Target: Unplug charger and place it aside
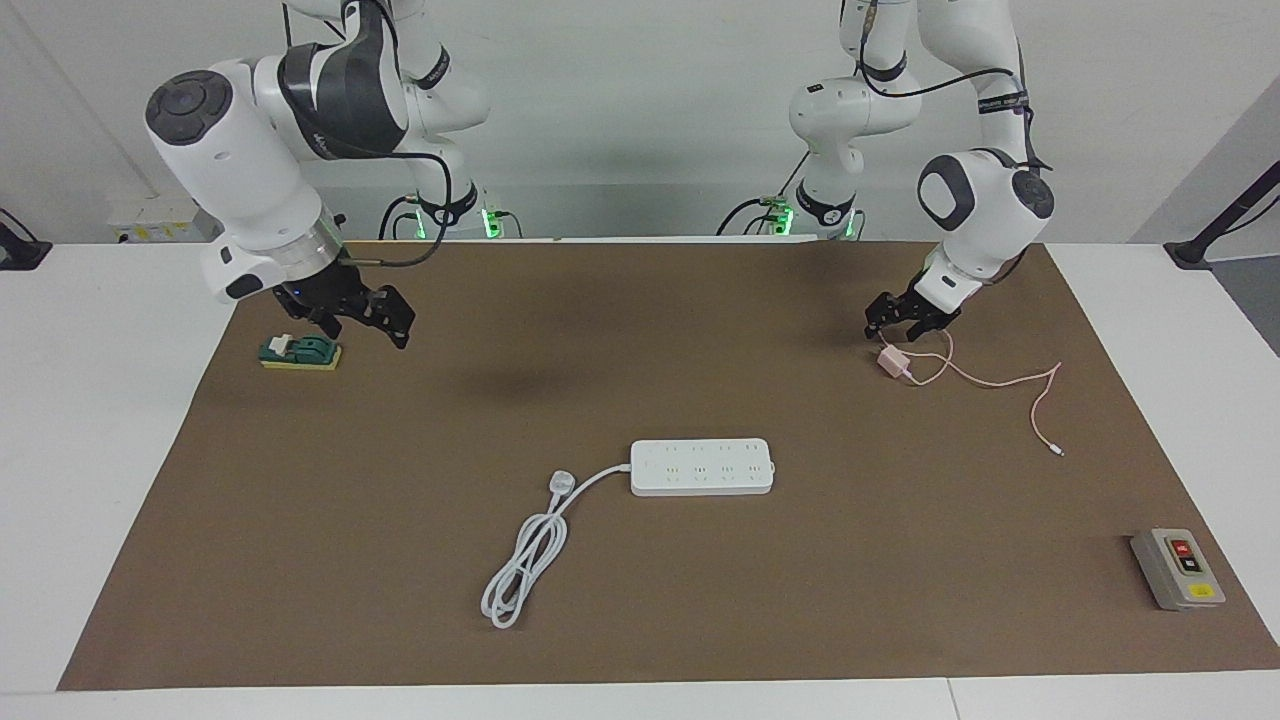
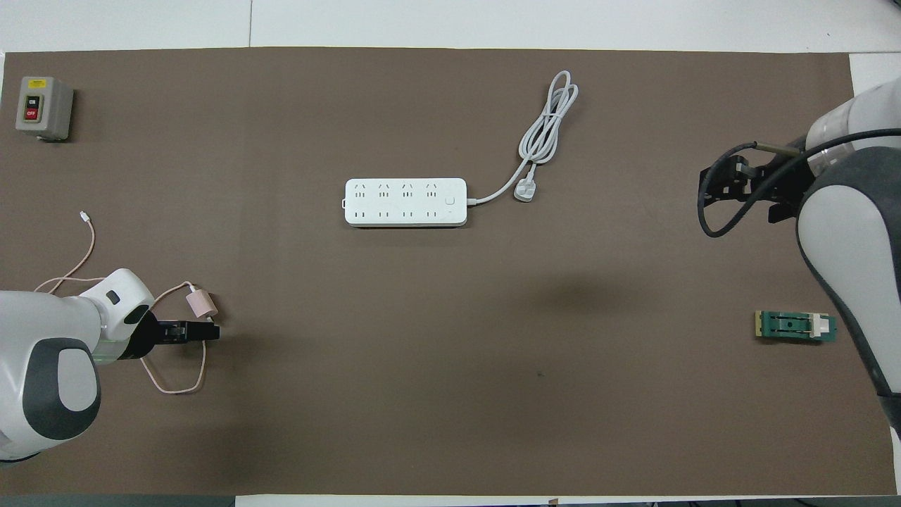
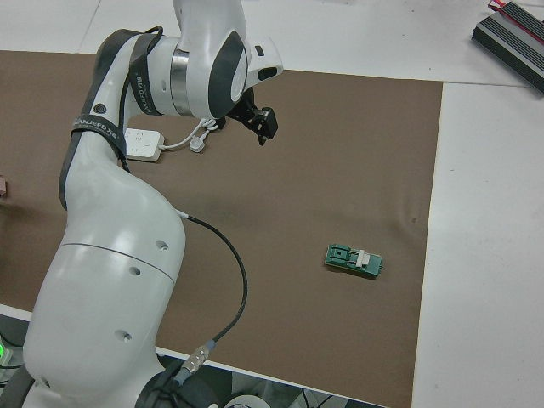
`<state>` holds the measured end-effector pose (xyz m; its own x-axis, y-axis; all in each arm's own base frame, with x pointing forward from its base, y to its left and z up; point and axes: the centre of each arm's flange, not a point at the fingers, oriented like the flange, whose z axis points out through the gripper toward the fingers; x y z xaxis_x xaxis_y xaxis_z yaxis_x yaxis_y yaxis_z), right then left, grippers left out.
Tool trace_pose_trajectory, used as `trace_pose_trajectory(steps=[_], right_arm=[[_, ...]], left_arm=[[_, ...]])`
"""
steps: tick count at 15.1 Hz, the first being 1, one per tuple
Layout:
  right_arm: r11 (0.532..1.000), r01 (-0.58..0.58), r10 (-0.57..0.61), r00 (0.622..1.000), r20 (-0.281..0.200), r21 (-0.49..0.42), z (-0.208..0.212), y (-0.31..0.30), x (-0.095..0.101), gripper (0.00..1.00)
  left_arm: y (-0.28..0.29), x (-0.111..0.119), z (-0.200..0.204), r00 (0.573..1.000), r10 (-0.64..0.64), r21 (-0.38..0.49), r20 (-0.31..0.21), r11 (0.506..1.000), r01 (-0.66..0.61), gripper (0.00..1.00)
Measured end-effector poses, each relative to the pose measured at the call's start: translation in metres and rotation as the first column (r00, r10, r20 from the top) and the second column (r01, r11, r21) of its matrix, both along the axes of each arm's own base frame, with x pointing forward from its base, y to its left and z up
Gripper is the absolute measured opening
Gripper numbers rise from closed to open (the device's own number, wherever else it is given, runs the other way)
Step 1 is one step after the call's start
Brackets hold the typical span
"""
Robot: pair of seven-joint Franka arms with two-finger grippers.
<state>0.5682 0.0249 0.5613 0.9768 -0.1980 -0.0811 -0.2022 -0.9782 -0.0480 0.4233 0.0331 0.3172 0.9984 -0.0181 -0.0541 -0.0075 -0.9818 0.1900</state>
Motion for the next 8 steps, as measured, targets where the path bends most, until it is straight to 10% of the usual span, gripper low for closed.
trace_pose_trajectory(steps=[8], right_arm=[[1.000, 0.027, -0.027, 0.999, 0.036, 0.000, 0.020, -0.027, -0.006, 1.00]], left_arm=[[0.058, 0.007, 0.021, 0.999, 0.038, 0.077, 0.032, 0.996, -0.041, 1.00]])
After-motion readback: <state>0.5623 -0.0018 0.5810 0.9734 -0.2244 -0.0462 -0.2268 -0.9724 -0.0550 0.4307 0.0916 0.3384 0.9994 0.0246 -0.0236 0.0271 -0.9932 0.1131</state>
